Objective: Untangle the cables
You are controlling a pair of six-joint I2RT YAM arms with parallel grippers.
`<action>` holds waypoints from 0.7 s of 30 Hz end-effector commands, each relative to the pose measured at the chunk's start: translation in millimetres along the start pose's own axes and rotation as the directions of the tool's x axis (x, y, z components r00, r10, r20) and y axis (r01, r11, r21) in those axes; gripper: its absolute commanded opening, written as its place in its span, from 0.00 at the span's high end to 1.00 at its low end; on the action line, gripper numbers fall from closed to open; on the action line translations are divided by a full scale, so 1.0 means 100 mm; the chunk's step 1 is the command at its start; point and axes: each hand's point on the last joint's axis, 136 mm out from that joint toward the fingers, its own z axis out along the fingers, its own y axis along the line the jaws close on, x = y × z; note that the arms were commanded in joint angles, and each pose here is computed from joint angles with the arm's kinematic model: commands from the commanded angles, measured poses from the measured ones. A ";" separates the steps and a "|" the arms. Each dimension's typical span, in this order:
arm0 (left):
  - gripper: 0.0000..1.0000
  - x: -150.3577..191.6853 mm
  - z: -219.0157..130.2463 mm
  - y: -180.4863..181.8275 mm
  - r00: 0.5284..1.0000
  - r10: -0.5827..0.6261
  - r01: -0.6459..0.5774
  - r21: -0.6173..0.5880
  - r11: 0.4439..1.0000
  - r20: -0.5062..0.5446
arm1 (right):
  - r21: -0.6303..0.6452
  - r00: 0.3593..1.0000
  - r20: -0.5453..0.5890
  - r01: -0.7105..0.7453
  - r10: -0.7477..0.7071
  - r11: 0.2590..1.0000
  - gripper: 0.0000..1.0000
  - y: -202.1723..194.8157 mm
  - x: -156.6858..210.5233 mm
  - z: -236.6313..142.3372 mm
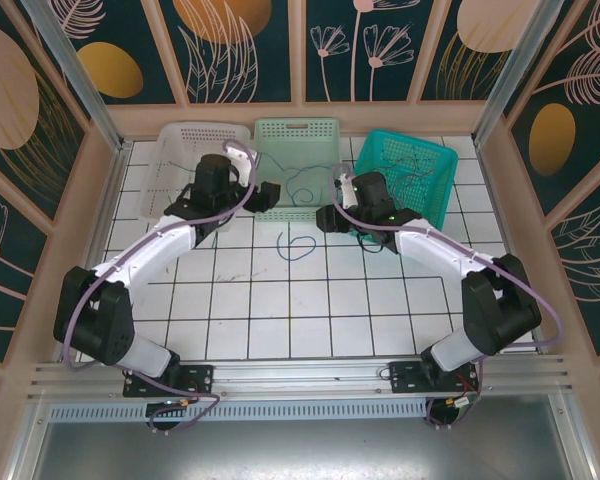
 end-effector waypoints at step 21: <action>0.41 1.72 0.65 0.02 0.863 -0.321 0.244 -0.234 0.941 -0.390 | 0.138 0.992 -0.055 -0.105 0.114 0.985 0.40 -0.50 0.59 0.05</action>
